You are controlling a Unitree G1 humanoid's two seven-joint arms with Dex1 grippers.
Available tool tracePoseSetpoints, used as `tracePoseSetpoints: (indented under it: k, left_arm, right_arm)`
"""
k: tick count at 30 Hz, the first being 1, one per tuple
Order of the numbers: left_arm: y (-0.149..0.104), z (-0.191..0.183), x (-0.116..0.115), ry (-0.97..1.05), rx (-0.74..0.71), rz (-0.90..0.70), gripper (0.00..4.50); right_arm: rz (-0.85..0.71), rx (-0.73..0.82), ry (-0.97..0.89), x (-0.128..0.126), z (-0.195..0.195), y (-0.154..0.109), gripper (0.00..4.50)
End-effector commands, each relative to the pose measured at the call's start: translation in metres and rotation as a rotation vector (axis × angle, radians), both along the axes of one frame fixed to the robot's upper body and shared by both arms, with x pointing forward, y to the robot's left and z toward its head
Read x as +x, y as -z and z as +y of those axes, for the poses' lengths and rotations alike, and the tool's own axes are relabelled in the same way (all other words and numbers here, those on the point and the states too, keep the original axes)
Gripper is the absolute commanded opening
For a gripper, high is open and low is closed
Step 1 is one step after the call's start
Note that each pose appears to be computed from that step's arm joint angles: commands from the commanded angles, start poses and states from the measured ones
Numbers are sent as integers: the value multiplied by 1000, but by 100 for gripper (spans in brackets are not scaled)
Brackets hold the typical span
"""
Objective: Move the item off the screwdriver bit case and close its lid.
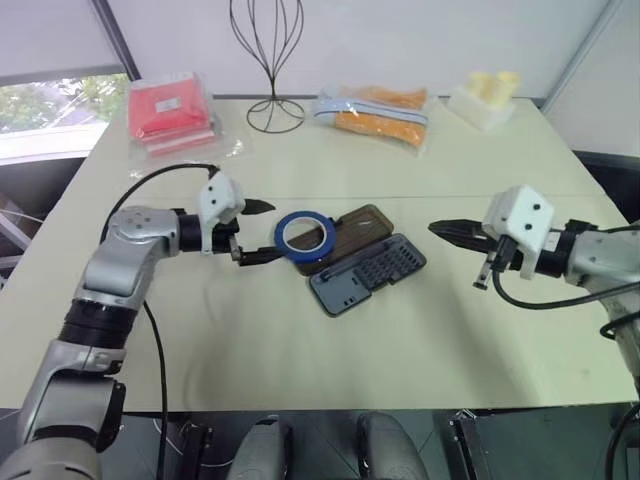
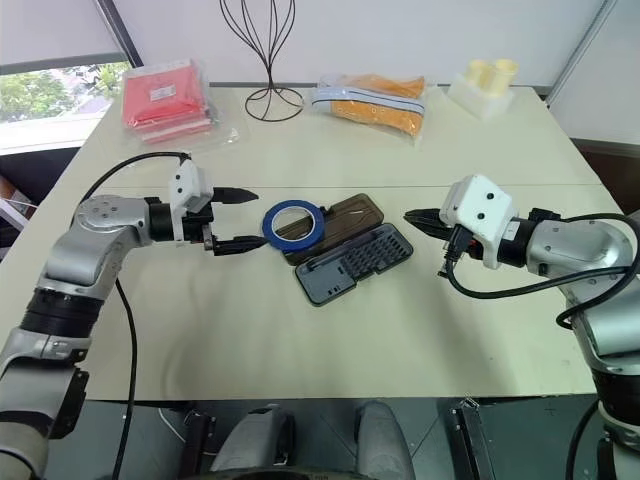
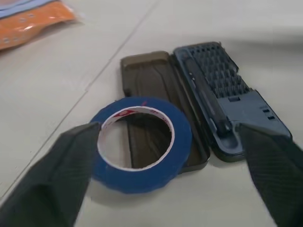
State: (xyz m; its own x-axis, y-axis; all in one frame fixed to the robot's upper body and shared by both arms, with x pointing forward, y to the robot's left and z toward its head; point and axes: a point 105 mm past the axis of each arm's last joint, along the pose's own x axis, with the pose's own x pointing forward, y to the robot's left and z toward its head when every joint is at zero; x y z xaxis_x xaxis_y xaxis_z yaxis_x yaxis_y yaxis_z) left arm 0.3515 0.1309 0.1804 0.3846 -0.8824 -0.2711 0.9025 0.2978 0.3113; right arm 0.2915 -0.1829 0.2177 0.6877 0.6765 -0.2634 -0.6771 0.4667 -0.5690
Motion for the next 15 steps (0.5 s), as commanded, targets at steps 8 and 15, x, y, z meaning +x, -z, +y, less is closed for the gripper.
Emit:
tracePoseSetpoints:
  k: [8,15]
  left_arm:
    - [14,-25,23,106,95,-69,447]
    - [28,-33,33,123,139,-73,447]
  right_arm:
    - [-56,7,20,-8,3,-1,0]
    - [-64,10,39,-10,1,0,0]
